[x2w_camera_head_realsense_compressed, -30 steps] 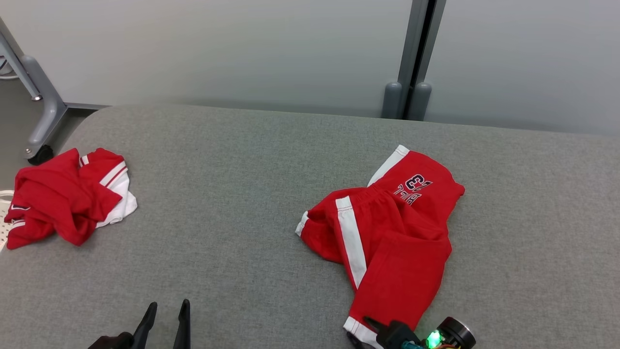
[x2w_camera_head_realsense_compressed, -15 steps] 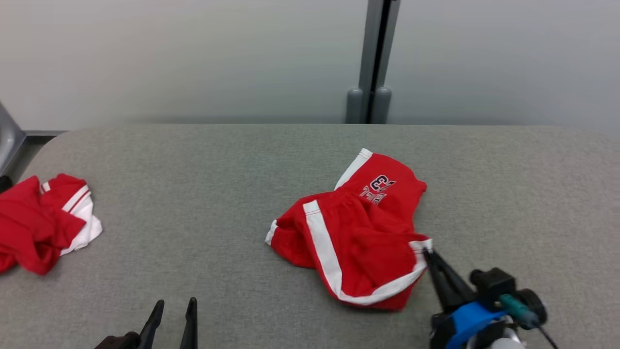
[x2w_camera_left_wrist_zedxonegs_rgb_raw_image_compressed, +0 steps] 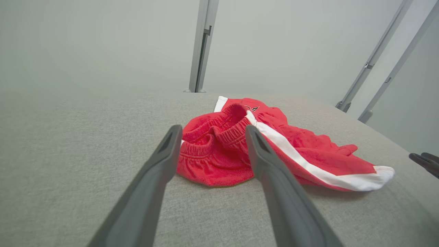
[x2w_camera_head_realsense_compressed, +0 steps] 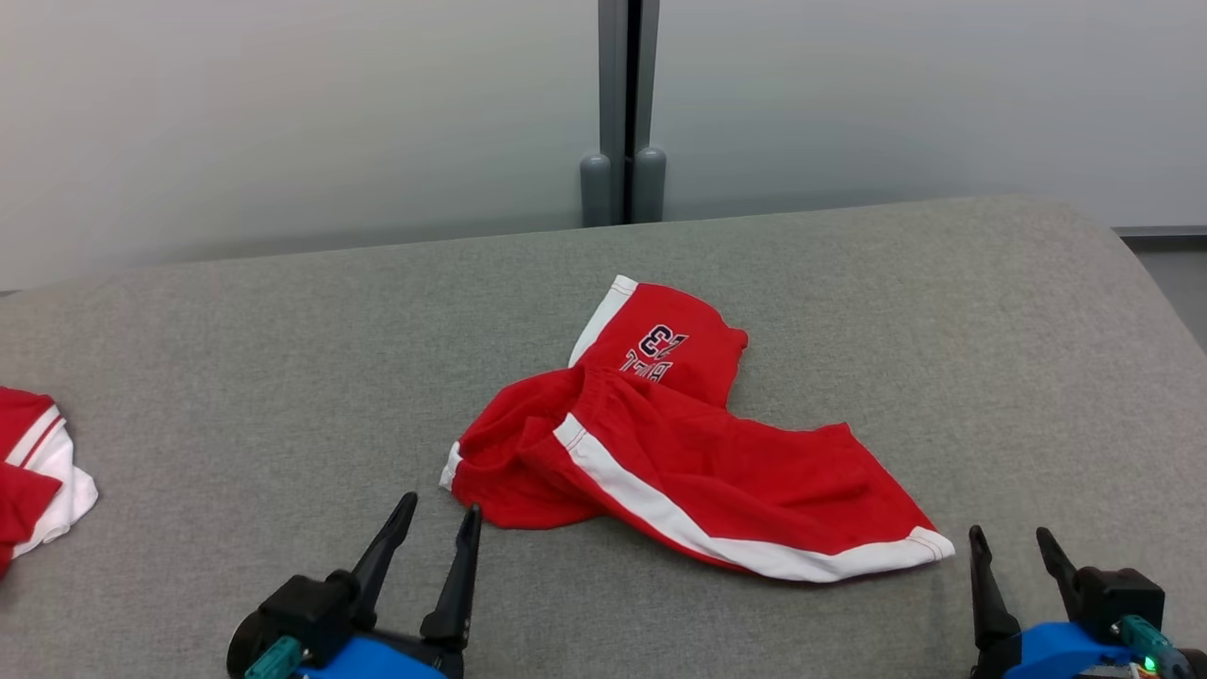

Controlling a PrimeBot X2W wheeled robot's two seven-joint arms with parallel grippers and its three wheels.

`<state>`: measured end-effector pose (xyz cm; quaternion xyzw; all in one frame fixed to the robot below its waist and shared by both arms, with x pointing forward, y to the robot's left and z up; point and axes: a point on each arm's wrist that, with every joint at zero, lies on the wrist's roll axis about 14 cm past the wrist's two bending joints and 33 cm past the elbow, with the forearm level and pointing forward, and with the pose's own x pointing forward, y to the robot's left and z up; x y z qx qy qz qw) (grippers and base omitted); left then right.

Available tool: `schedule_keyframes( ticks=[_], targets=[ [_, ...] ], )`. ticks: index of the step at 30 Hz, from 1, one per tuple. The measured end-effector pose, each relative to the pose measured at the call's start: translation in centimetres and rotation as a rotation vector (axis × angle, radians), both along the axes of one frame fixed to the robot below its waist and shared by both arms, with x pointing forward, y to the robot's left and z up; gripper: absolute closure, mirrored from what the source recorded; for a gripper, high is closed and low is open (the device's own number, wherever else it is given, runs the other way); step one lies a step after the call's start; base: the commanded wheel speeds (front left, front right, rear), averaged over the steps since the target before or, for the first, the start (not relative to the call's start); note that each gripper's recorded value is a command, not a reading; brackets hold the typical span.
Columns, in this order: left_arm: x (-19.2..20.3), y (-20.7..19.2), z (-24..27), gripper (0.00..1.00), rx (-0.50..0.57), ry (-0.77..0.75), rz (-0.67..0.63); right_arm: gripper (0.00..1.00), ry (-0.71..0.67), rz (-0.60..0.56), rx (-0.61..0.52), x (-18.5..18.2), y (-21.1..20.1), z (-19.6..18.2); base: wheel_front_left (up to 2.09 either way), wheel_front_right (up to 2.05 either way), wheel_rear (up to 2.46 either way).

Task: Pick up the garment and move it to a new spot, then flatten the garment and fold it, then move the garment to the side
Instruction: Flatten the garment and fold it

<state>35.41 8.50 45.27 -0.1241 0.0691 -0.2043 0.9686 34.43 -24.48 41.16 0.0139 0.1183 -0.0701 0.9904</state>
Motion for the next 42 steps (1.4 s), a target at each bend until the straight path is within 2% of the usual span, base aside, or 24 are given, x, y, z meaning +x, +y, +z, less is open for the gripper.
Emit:
schedule_keyframes(
  ticks=[7,10,19,26,31,32,34,38,42],
  targets=[
    [0.7,-6.8,3.4,0.00,-0.042,-0.091,-0.266,0.00,0.025,0.007,0.014,-0.5,0.4,-0.9,0.00,0.00,0.00],
    [1.1,-8.5,3.7,0.00,-0.013,-0.107,-0.363,0.00,0.024,0.020,0.014,-0.2,0.8,-0.9,0.00,0.00,0.00],
    [4.7,-9.3,0.8,0.00,0.093,-0.044,-0.427,0.00,0.030,0.042,0.014,0.0,1.4,-1.0,0.00,0.00,0.00],
    [6.5,-8.4,-3.7,0.00,0.171,0.105,-0.422,0.00,0.027,0.059,0.001,0.0,1.8,-0.9,0.00,0.00,0.00],
    [5.9,-9.3,-5.0,0.00,0.164,0.173,-0.449,0.00,0.017,0.071,0.004,0.2,2.2,-0.6,0.00,0.00,0.00],
    [5.4,-9.7,-5.4,0.51,0.168,0.191,-0.468,0.00,0.014,0.075,0.005,0.2,2.4,-0.6,0.00,0.00,0.00],
    [4.8,-9.9,-5.8,1.00,0.161,0.220,-0.486,0.00,0.011,0.084,0.006,0.4,2.7,-0.5,0.00,0.00,0.00],
    [5.2,-8.8,-5.7,1.00,0.154,0.225,-0.466,0.00,0.002,0.102,0.012,0.9,3.3,-0.3,0.00,0.00,0.00],
    [7.0,-6.3,-4.6,1.00,0.122,0.201,-0.357,0.00,-0.011,0.134,0.019,1.5,4.3,0.0,0.00,0.00,0.00]
  ],
)
